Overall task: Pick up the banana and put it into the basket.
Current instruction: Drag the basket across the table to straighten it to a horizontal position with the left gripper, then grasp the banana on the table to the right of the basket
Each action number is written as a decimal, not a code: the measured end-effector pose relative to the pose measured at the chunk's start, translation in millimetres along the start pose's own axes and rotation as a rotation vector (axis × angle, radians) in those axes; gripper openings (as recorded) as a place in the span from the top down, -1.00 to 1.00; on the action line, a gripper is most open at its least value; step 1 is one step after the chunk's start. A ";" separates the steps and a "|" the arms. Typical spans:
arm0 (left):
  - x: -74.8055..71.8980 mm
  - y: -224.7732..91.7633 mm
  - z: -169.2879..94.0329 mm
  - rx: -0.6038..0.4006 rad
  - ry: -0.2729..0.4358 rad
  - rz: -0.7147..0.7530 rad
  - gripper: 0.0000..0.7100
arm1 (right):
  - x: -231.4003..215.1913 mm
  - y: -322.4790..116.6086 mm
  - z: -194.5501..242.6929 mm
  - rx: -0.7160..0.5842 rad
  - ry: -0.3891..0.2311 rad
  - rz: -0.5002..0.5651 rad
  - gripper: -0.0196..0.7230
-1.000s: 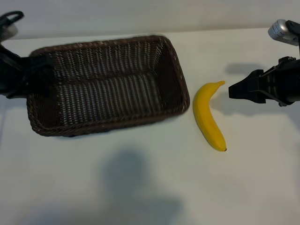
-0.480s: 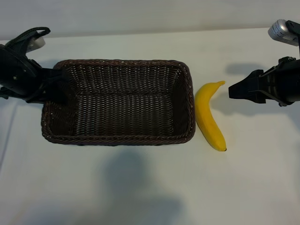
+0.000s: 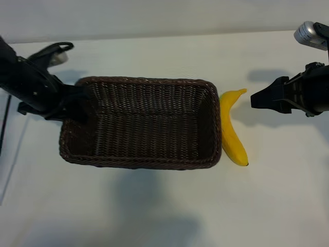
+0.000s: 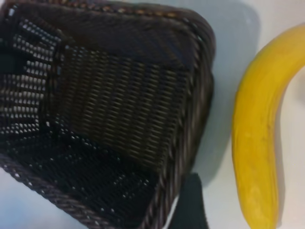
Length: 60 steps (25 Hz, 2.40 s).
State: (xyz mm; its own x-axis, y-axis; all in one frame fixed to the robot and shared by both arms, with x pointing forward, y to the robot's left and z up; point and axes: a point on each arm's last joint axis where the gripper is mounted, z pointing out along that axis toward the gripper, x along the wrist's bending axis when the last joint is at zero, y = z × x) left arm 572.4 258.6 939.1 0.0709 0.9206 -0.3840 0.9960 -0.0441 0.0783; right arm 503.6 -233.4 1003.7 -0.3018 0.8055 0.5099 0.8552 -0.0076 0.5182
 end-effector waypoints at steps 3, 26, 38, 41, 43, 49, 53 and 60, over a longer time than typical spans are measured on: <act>-0.5 1.0 8.0 0.012 -0.003 -0.004 0.55 | 0.0 0.0 0.0 0.000 0.000 0.000 -0.65; -2.5 1.9 -14.0 0.028 0.076 0.057 -0.50 | -0.1 -0.1 0.0 0.001 -0.001 -0.002 -0.65; -29.6 27.2 -97.9 -0.099 0.155 0.076 -0.52 | -0.2 -0.1 0.0 0.001 -0.002 -0.002 -0.65; -18.9 31.5 -115.5 -0.122 0.244 0.037 -0.52 | -0.2 -0.1 0.0 0.001 -0.002 -0.002 -0.65; -7.4 32.0 -125.3 -0.129 0.306 0.005 -0.52 | -0.2 -0.1 0.0 0.001 -0.002 -0.002 -0.65; 34.7 24.0 -144.6 -0.104 0.485 -0.112 -0.52 | -0.1 -0.1 0.0 0.001 -0.001 -0.002 -0.65; 43.6 19.6 -149.9 -0.078 0.549 -0.136 -0.52 | -0.1 -0.1 0.0 0.001 -0.001 -0.002 -0.65; 37.7 15.5 -154.6 -0.079 0.517 -0.135 -0.52 | -0.1 -0.1 0.0 0.001 -0.001 -0.002 -0.65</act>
State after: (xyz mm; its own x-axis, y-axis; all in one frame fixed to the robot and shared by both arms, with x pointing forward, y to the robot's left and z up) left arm 582.0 352.6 1068.1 -0.1139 0.9878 0.1061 0.9857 0.0990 0.1362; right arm 503.6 -233.5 1003.6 -0.3031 0.8063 0.5079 0.8551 -0.0052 0.5184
